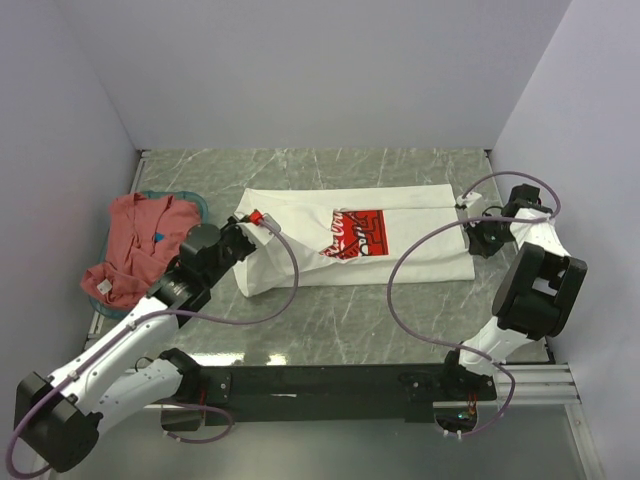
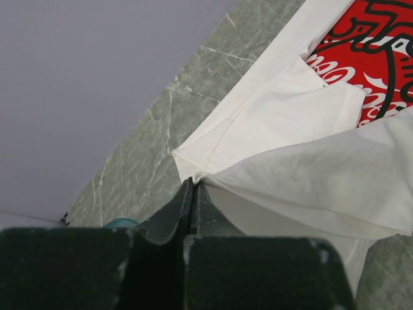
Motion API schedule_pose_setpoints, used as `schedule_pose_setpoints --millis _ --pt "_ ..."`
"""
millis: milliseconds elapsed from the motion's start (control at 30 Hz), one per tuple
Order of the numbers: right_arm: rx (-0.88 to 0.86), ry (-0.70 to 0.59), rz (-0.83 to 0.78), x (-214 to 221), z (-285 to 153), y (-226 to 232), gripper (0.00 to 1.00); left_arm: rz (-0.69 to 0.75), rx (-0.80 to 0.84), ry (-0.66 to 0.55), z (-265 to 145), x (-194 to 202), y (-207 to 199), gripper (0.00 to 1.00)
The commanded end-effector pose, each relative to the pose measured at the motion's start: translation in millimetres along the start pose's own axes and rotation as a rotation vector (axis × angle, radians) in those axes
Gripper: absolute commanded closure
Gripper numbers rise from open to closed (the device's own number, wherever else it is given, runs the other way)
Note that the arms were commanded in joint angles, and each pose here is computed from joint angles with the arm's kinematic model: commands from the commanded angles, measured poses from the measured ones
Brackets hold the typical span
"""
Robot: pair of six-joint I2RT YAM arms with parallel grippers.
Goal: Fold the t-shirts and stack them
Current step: Fold the tshirt
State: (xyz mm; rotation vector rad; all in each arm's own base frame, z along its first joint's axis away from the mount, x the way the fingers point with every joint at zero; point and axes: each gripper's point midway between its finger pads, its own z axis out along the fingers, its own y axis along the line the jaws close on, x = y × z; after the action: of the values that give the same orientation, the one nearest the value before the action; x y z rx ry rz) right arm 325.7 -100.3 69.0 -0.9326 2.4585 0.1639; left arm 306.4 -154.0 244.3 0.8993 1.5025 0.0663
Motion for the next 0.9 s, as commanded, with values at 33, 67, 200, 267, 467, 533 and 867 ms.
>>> schedule_pose_setpoints --millis 33,67,200,267,467,533,867 --pt "0.044 -0.045 0.017 -15.7 -3.6 -24.1 1.0 0.042 -0.03 -0.094 10.5 -35.0 23.3 1.0" --pt "0.041 -0.043 0.023 -15.5 -2.3 -24.9 1.0 0.046 -0.028 -0.088 12.6 -34.3 24.2 1.0" --pt "0.029 -0.038 0.039 -15.1 3.8 -28.4 1.0 0.064 -0.008 -0.079 22.5 -35.5 26.6 0.99" --pt "0.018 -0.036 0.045 -14.5 6.5 -28.1 1.0 0.066 0.003 -0.07 28.6 -32.9 25.6 1.0" --pt "0.006 -0.02 0.065 -15.3 18.1 -32.7 1.0 0.065 0.006 -0.053 39.5 -26.2 29.7 1.0" --pt "0.01 -0.016 0.067 -17.6 21.5 -35.3 1.0 0.065 0.009 -0.046 42.5 -23.5 30.3 1.0" --pt "0.021 0.014 0.083 -23.3 35.2 -42.3 1.0 0.064 0.013 -0.015 57.4 -12.7 34.7 1.0"
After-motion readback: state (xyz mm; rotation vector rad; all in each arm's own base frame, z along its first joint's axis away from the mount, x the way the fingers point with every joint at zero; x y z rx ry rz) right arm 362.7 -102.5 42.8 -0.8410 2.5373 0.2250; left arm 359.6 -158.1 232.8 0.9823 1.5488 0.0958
